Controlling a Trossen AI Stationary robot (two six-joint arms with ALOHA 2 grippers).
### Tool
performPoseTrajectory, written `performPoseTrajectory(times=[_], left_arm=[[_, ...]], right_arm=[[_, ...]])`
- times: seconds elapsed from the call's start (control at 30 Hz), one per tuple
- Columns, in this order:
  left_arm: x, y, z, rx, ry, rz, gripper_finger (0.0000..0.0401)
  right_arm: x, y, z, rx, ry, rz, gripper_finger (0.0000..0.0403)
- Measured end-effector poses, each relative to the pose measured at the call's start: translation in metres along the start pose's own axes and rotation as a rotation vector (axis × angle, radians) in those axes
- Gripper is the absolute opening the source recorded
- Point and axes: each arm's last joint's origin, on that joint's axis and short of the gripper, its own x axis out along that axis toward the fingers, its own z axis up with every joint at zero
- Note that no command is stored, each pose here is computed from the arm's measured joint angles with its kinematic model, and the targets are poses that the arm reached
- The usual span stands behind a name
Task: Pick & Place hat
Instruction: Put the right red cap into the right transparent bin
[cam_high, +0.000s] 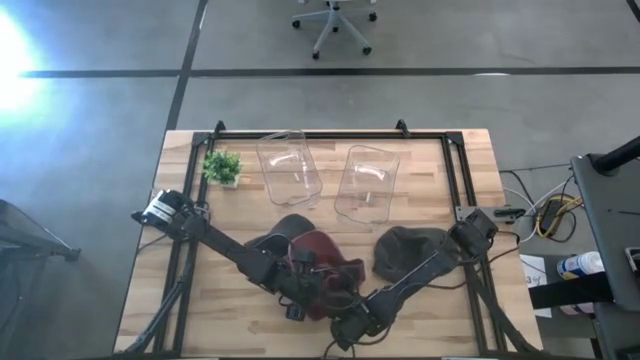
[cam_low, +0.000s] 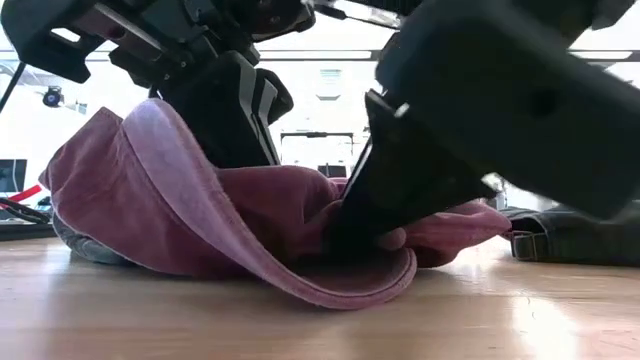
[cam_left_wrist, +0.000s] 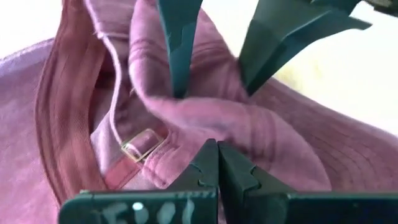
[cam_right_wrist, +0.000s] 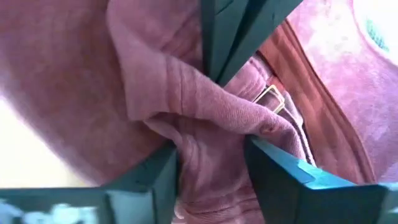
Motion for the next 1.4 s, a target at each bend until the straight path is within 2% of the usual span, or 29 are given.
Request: performPoseTrajectory(times=[0.3, 0.43, 0.6, 0.83, 0.97, 1.17, 1.4], left_arm=[[-0.006, -0.002, 0.004, 0.010, -0.014, 0.002, 0.0000], [-0.028, -0.001, 0.017, 0.022, -0.074, 0.037, 0.0000], [-0.073, 0.009, 0.032, 0.003, -0.159, 0.135, 0.0000], [-0.152, 0.030, 0.043, -0.092, -0.374, 0.294, 0.0000], [-0.178, 0.039, 0.042, -0.140, -0.444, 0.388, 0.0000], [-0.184, 0.042, 0.040, -0.148, -0.450, 0.429, 0.0000], [-0.171, 0.040, 0.037, -0.148, -0.411, 0.434, 0.0000]], right_arm=[[-0.001, -0.004, 0.004, -0.083, -0.004, 0.001, 0.0023], [-0.024, -0.015, 0.017, -0.054, -0.026, 0.045, 0.0012], [-0.063, -0.045, 0.031, 0.020, -0.001, 0.079, 0.0010], [-0.131, -0.116, 0.064, 0.308, 0.022, 0.362, 0.0009], [-0.164, -0.168, 0.076, 0.460, 0.003, 0.477, 0.0009], [-0.194, -0.244, 0.075, 0.550, -0.074, 0.437, 0.0009], [-0.207, -0.325, 0.062, 0.630, -0.135, 0.318, 0.0008]])
